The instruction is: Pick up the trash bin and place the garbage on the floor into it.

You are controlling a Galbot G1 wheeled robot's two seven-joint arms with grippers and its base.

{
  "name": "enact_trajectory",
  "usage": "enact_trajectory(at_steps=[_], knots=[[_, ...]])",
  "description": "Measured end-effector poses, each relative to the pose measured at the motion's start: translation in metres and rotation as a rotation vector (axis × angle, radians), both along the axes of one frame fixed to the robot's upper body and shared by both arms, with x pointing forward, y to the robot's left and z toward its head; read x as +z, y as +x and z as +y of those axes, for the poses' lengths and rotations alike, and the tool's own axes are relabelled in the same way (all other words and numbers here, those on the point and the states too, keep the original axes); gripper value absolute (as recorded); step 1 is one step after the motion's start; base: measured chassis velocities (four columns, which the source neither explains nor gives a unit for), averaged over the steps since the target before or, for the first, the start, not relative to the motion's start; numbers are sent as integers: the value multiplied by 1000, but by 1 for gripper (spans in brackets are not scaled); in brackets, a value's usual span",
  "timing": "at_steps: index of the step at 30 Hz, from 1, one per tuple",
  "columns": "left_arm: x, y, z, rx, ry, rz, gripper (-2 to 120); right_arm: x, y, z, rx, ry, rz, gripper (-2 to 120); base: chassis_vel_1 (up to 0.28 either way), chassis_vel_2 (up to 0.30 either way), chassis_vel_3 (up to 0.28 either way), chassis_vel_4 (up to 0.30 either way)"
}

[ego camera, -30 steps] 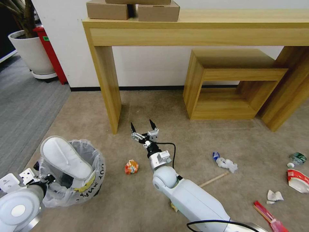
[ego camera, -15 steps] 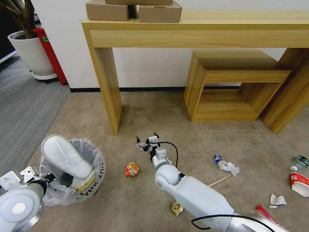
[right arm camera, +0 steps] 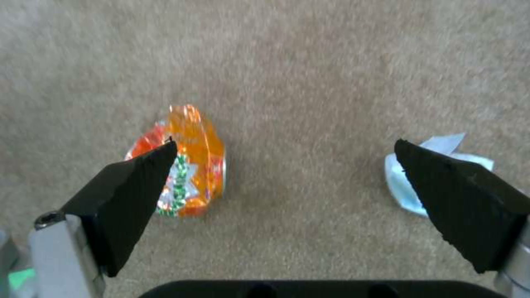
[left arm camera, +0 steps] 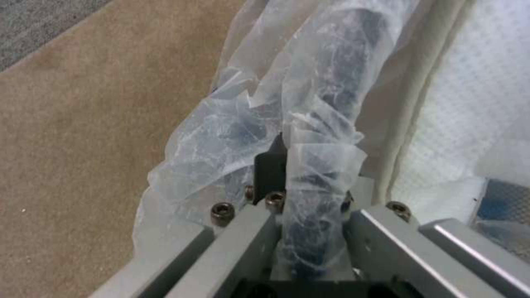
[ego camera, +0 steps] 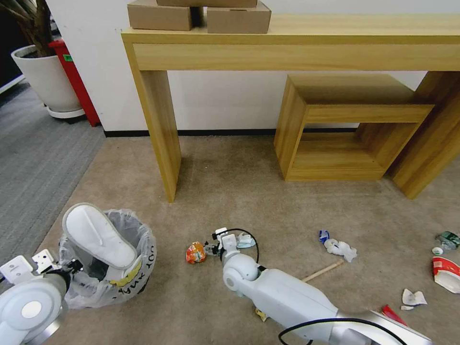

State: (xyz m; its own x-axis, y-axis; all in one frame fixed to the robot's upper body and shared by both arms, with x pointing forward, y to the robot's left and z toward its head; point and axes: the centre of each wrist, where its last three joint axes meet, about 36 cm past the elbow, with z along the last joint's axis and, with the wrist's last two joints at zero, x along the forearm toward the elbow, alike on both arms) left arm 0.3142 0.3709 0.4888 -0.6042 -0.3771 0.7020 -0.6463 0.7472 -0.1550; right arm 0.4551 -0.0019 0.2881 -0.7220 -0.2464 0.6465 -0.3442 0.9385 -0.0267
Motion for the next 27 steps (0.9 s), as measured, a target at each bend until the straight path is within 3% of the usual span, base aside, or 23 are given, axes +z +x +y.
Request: enact_trajectory(at_steps=[13,27], knots=[[-5,-3,0,-1,9,8,0,-45,14,22,45,1,-10,100,0,0,0,0],[-12,-6,-1,0,19,23,0,-63,15,54,81,73,6,100,0,0,0,0]])
